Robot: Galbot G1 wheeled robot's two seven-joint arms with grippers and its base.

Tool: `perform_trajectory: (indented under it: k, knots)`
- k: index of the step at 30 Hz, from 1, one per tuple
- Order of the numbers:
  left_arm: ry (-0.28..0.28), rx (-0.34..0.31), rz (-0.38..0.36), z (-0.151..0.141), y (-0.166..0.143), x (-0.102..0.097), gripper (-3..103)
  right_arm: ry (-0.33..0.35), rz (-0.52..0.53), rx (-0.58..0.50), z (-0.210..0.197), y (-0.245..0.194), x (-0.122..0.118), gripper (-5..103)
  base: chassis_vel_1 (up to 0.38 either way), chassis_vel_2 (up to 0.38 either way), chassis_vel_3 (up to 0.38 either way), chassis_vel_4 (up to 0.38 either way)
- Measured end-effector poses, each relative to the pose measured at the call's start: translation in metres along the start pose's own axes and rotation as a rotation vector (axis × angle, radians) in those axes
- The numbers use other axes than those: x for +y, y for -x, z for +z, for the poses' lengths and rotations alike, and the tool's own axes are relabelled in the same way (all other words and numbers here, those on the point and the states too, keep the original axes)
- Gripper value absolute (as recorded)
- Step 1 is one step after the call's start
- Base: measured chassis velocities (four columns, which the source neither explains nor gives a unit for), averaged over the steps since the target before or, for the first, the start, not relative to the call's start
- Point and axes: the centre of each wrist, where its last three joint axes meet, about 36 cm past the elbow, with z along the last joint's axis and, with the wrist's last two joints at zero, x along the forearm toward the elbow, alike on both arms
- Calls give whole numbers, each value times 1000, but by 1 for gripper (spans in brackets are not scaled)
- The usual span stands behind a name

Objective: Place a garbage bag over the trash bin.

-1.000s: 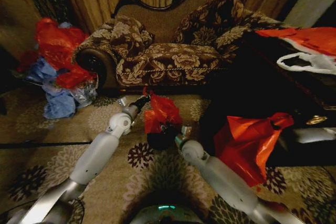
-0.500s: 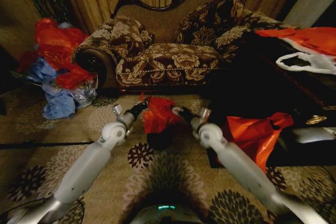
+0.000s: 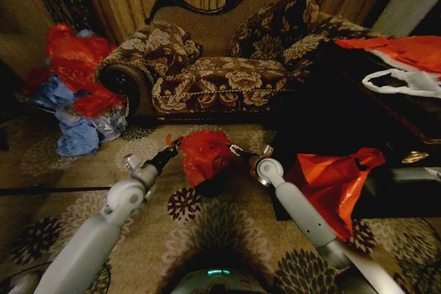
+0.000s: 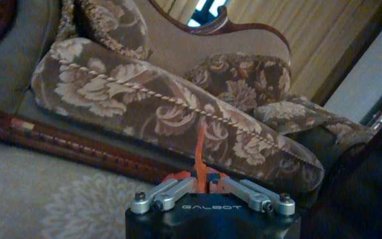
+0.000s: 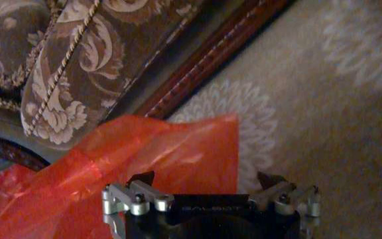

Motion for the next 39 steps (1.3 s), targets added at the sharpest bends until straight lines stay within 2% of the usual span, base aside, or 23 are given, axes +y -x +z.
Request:
perform_trajectory:
  k: [2, 5, 15, 18, 20, 24, 34, 35, 38, 39]
  knots:
    - [3, 1, -5, 2, -3, 1, 0, 47, -11, 1, 7, 12, 1, 100, 0, 0, 0, 0]
    - [3, 2, -7, 3, -4, 1, 0, 56, -19, -1, 11, 18, 2, 100, 0, 0, 0, 0]
    - [2, 9, -28, 14, -6, 9, 0, 3, -64, 14, 21, 5, 9, 100, 0, 0, 0, 0]
    - [2, 7, -30, 14, -7, 9, 0, 33, -54, 5, 17, 16, 10, 100, 0, 0, 0, 0]
    - [4, 7, -34, 14, -10, 10, 0, 85, -57, 2, 10, 23, 12, 100, 0, 0, 0, 0]
    - [5, 7, -35, 14, -13, 9, 0, 121, -56, 11, 5, 29, 11, 100, 0, 0, 0, 0]
    - [4, 2, -27, 14, -10, 7, 0, 125, -56, 39, 21, 51, 8, 100, 0, 0, 0, 0]
    - [4, 2, -26, 14, -10, 6, 0, 123, -58, 37, 22, 52, 9, 103, 0, 0, 0, 0]
    - [5, 5, -24, 16, -7, 5, 0, 111, -77, 23, 22, 52, 7, 90, 0, 0, 0, 0]
    - [5, 5, -24, 16, -7, 5, 0, 111, -77, 23, 22, 52, 7, 90, 0, 0, 0, 0]
